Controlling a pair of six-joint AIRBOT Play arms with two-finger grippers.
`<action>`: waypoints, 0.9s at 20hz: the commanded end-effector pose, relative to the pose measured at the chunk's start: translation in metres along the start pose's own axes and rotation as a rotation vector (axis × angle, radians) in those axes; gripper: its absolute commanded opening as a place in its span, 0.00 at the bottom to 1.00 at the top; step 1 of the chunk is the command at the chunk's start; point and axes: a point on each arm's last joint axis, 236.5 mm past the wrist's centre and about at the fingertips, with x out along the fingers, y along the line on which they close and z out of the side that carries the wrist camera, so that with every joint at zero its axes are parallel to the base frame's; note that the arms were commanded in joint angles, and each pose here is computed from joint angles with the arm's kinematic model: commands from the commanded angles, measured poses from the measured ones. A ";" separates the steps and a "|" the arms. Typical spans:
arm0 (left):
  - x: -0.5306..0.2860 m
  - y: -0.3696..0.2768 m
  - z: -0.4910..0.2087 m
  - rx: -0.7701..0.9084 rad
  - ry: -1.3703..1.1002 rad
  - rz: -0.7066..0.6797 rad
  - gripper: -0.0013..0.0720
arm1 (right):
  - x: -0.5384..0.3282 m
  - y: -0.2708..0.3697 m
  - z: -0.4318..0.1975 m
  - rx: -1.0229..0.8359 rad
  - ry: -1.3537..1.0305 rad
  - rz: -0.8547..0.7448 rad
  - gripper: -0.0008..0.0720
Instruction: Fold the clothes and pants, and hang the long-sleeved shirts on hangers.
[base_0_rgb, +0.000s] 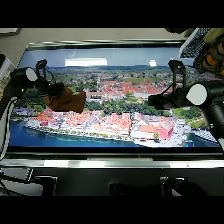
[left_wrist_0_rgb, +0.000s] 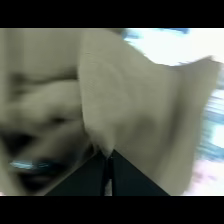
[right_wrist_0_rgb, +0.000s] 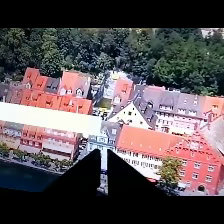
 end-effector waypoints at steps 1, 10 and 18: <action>-0.038 -0.098 -0.019 0.067 0.051 -0.287 0.04 | -0.007 -0.047 -0.019 0.057 0.073 -0.205 0.14; -0.081 -0.380 -0.140 0.306 0.060 -0.772 0.04 | -0.091 -0.145 -0.060 0.085 0.162 -0.664 0.14; 0.014 -0.436 -0.257 0.289 0.284 -0.709 0.41 | -0.113 -0.141 -0.061 0.124 0.069 -0.628 0.42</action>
